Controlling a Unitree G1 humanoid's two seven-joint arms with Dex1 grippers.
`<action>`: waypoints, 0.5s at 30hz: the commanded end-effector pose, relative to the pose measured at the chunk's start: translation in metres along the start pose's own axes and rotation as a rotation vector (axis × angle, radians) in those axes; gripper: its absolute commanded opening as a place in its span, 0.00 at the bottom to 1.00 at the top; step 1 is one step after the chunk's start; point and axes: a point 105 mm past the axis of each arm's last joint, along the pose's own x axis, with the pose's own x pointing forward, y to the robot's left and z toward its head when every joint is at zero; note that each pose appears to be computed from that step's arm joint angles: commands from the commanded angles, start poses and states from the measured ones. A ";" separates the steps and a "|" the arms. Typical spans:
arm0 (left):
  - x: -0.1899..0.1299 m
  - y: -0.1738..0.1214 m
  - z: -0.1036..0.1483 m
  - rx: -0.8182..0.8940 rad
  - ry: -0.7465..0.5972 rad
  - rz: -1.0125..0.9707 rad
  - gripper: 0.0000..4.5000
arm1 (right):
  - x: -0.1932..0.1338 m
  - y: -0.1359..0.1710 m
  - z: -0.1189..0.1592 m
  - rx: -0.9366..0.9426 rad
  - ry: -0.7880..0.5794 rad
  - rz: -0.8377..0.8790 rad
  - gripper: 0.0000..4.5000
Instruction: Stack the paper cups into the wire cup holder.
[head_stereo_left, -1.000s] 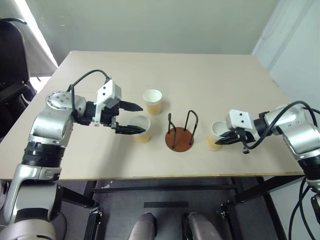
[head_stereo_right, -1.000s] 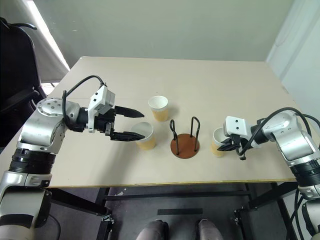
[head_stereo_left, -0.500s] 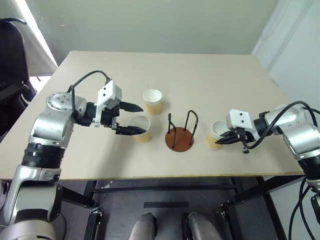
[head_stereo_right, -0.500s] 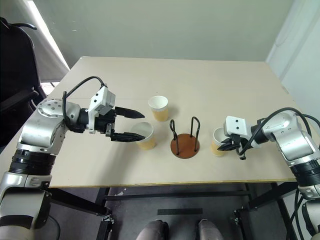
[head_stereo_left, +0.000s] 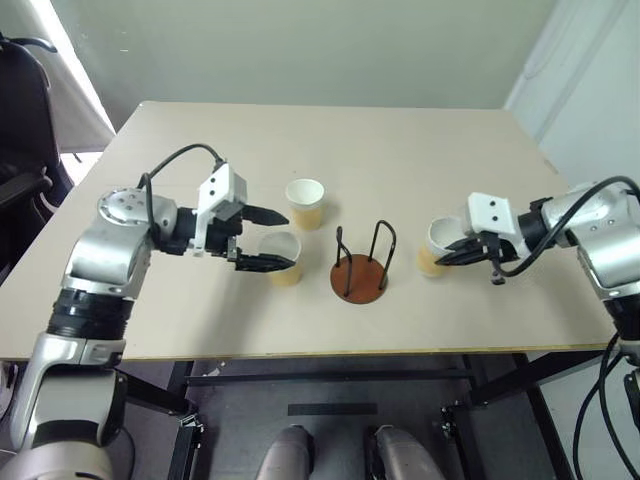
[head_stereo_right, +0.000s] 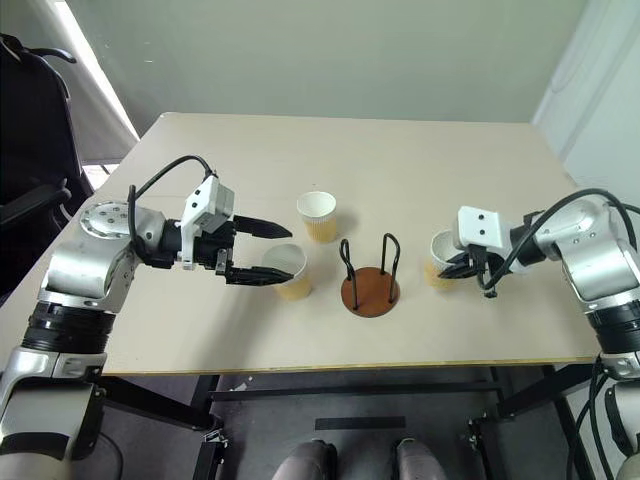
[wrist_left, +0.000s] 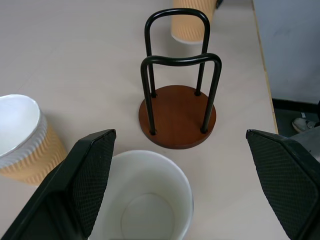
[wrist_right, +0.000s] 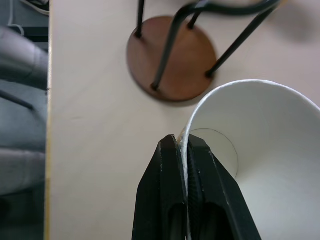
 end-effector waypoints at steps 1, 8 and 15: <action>-0.003 0.002 0.012 0.049 -0.024 0.015 1.00 | -0.021 -0.015 0.020 -0.052 -0.037 -0.084 0.01; -0.001 0.004 0.011 0.051 -0.031 0.015 1.00 | -0.031 -0.029 0.057 -0.117 -0.121 -0.129 0.01; 0.002 0.006 0.011 0.053 -0.038 0.011 1.00 | -0.026 -0.029 0.083 -0.174 -0.178 -0.114 0.01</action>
